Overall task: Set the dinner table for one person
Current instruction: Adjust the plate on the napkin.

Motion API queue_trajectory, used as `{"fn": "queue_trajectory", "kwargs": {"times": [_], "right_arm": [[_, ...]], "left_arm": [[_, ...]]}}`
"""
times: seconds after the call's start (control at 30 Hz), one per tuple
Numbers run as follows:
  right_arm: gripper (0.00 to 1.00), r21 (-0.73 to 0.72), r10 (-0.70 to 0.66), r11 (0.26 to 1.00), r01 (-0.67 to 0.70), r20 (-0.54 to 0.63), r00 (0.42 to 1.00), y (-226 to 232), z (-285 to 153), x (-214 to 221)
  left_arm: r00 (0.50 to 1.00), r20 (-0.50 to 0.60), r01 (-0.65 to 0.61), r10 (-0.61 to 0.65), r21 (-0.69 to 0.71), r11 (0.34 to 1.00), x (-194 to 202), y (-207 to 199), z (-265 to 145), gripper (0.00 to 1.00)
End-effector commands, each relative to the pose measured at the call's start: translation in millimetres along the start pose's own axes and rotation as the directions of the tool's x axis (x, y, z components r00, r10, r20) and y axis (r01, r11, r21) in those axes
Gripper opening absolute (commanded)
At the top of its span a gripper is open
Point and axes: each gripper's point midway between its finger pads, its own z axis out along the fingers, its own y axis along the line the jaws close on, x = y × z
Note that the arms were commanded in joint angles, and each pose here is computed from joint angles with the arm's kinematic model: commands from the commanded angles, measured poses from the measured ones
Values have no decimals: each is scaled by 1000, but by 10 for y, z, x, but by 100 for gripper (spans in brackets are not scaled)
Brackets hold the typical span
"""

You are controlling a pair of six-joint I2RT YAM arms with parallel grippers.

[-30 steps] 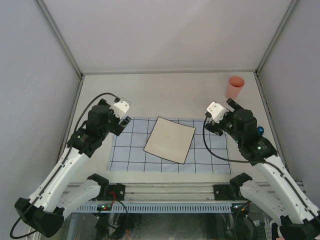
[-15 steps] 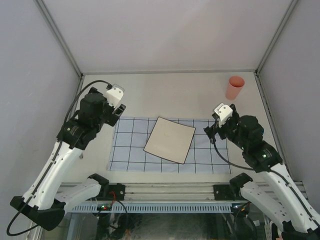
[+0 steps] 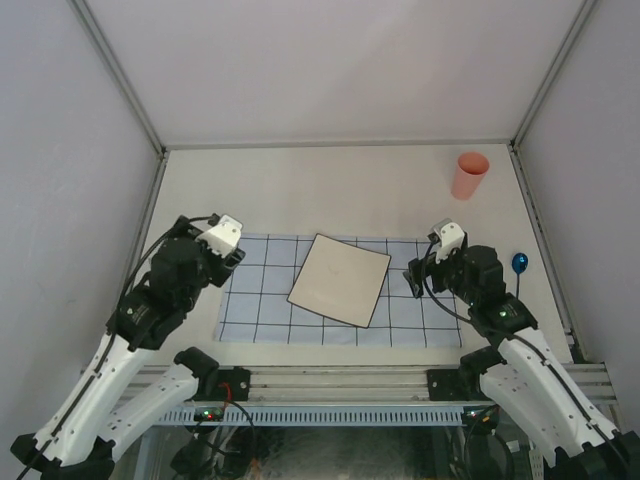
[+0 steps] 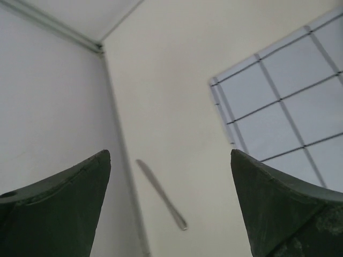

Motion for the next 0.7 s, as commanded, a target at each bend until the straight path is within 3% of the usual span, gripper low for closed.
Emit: {"fn": "queue_trajectory", "kwargs": {"times": [0.0,0.1,0.3,0.43,0.5,0.6,0.67], "right_arm": [[100,-77,83,994,-79,48,995,117,82,-61],[100,-145,167,976,-162,20,986,243,123,-19],[100,-150,390,914,-377,66,918,152,212,-47],[100,-134,448,887,-442,18,894,124,258,52],[100,-98,474,876,-472,-5,880,61,284,86],[100,-87,444,892,-443,-5,896,6,330,33],[100,-102,326,939,-327,-26,945,47,343,-20]], "left_arm": [[994,-48,107,-97,331,938,65,-769,58,95],[990,-73,144,-125,459,877,39,-1113,116,95],[968,31,171,-248,644,745,-292,-1470,-5,96],[963,-49,216,-266,731,647,-254,-1800,51,96],[966,-92,229,-243,743,628,-198,-1903,129,97],[970,-135,232,-200,745,626,-92,-2037,291,98],[971,-164,237,-175,759,606,-43,-2133,351,98]]}}
